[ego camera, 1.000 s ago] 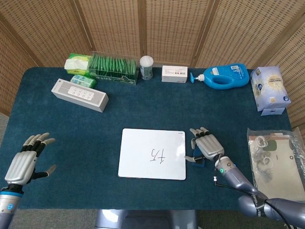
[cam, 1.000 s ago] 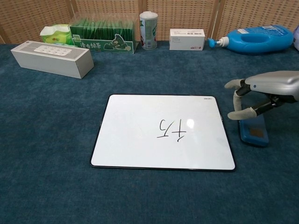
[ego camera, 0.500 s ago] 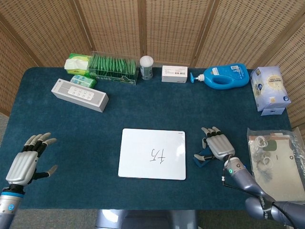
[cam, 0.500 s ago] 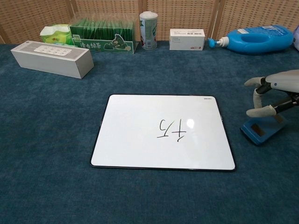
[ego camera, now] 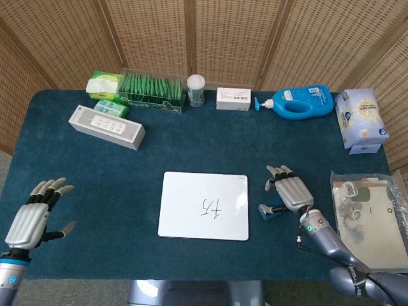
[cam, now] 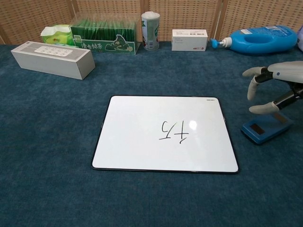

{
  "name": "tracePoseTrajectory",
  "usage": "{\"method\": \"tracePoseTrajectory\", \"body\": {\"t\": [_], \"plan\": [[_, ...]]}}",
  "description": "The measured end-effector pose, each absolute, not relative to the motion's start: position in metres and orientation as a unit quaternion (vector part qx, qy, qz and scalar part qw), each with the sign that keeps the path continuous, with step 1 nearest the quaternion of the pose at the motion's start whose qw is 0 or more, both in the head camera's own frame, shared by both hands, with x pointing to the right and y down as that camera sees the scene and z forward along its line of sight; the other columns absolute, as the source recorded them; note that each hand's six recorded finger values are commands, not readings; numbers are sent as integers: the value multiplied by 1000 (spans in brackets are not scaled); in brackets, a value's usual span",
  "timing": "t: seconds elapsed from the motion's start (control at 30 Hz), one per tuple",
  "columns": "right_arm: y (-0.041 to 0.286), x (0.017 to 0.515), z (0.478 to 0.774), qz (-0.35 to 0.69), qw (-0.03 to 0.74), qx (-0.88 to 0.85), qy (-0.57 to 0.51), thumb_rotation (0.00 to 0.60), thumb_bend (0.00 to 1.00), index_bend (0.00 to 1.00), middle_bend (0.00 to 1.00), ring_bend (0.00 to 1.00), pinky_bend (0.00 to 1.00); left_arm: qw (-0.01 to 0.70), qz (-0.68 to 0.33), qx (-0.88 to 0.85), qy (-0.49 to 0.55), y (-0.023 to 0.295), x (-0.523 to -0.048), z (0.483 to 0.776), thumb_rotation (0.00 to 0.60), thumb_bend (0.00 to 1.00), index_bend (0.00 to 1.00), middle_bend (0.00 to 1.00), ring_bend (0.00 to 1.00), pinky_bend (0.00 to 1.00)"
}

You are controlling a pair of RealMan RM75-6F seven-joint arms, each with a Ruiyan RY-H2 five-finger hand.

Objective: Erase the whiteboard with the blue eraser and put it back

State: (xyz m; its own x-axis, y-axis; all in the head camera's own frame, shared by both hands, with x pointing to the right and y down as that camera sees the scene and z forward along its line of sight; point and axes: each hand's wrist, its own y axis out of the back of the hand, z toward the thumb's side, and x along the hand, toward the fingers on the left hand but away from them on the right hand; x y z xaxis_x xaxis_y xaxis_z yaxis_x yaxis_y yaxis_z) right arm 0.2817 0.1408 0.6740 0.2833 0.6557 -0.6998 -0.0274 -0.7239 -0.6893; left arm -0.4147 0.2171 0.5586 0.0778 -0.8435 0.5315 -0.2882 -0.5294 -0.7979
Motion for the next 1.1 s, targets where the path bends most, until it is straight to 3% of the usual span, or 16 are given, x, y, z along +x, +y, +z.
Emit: {"method": "tracePoseTrajectory", "body": {"t": [0.13, 0.37, 0.83, 1.1], "plan": [[143, 283, 671, 548, 298, -749, -223, 487, 262, 272, 0, 0, 0, 260, -537, -689, 412, 216, -413, 558, 600, 323, 196, 124, 39, 0], [156, 291, 672, 536, 298, -760, -216, 595, 261, 263, 0, 0, 0, 265, -529, -692, 413, 214, -410, 554, 600, 322, 201, 128, 43, 0], [169, 308, 678, 534, 306, -765, -191, 600, 260, 311, 0, 0, 0, 269, -527, -691, 416, 215, -409, 553, 600, 323, 207, 131, 46, 0], [168, 315, 681, 541, 314, -760, -179, 600, 210, 310, 0, 0, 0, 266, -528, -692, 415, 215, -408, 555, 600, 323, 207, 131, 46, 0]]}}
